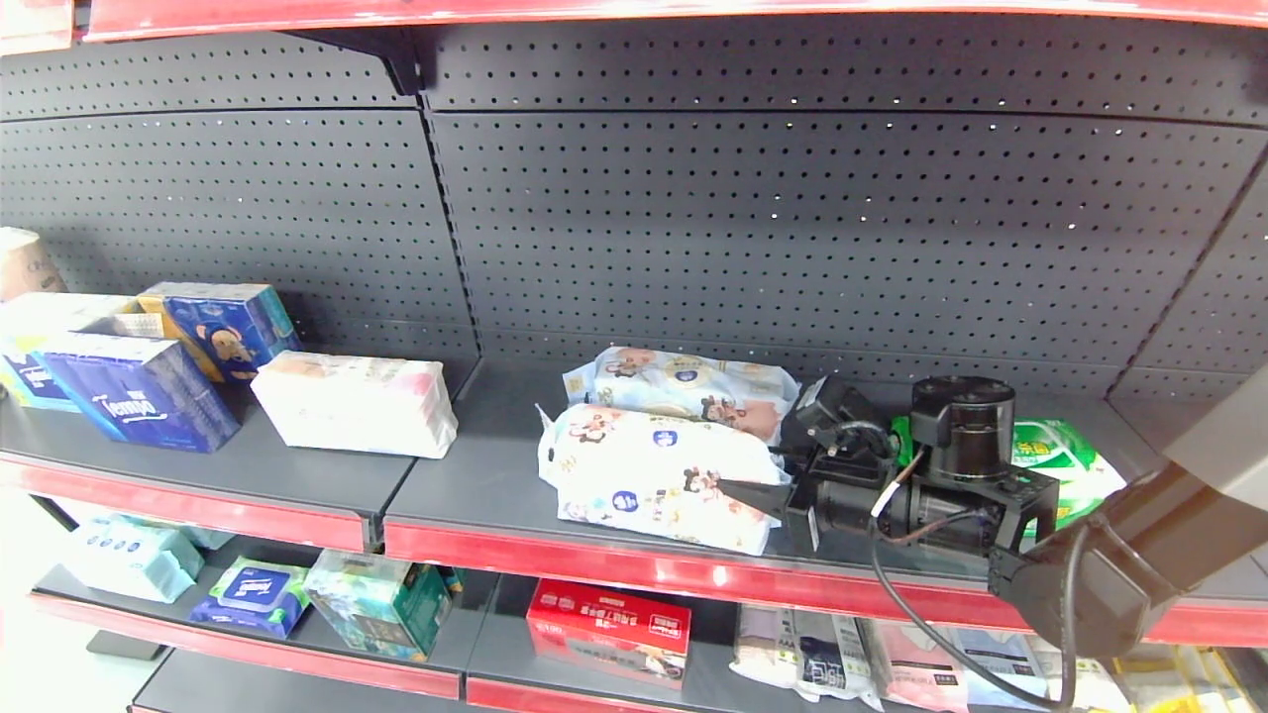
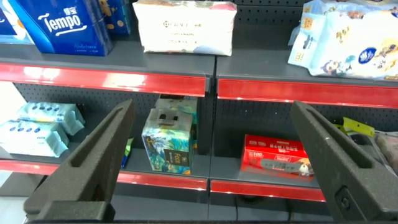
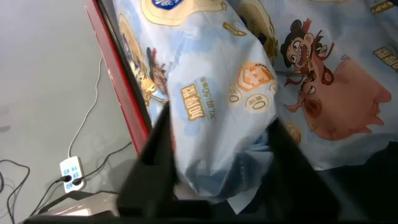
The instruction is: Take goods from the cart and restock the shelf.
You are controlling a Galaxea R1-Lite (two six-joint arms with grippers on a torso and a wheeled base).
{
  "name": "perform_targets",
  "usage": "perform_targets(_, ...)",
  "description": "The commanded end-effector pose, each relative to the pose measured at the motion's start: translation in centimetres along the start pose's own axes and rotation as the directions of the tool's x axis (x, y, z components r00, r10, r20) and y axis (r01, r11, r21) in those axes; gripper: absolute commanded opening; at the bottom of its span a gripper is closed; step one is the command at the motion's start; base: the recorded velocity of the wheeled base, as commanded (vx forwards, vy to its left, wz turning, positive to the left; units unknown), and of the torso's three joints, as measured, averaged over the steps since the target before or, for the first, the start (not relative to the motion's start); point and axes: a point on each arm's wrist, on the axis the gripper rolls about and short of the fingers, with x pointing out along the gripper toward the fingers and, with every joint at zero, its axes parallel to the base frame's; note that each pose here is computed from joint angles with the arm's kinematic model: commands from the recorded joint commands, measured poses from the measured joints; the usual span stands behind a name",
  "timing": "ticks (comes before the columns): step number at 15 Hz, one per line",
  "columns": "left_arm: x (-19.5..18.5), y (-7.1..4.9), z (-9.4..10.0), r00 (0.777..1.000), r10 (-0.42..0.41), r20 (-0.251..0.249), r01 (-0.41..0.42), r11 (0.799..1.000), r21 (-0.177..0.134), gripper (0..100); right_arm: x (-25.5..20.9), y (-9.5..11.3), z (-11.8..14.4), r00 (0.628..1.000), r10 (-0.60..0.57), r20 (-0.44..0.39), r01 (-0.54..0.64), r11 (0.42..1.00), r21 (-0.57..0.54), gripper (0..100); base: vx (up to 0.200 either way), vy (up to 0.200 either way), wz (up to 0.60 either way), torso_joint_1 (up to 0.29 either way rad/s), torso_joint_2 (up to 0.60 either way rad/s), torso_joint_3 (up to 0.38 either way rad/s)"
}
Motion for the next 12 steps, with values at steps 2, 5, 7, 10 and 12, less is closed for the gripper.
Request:
perform_targets(2,0.01,0.00,0.00,1.000,-0.001,-0.002,0.001,1.000,0.000,100,0.03,0.02,-0.08,1.000,0.001,-0.003,-0.001,1.000,-0.003,0,0.000,0.000,0.00,0.000,0.00,0.000)
perform_targets(5,0.01,0.00,0.00,1.000,-0.001,-0.002,0.001,1.000,0.000,100,-0.01,0.08,-0.03,1.000,0.002,0.002,-0.002,1.000,-0.009,0,0.000,0.000,0.00,0.000,0.00,0.000)
perform_targets(7,0.01,0.00,0.00,1.000,-0.001,-0.002,0.001,1.000,0.000,100,-0.01,0.03,0.01,1.000,0.005,0.006,-0.005,1.000,-0.016,0,0.000,0.000,0.00,0.000,0.00,0.000)
perform_targets(10,0.01,0.00,0.00,1.000,-0.001,-0.002,0.001,1.000,0.000,100,-0.44,-0.49,-0.25,1.000,0.026,0.010,-0.026,1.000,-0.009,0,0.000,0.000,0.00,0.000,0.00,0.000)
perform_targets(12,0.01,0.00,0.00,1.000,-0.001,-0.002,0.001,1.000,0.000,100,-0.64,-0.81,-0.17,0.999,0.040,0.021,-0.039,0.999,-0.032,0,0.000,0.000,0.00,0.000,0.00,0.000)
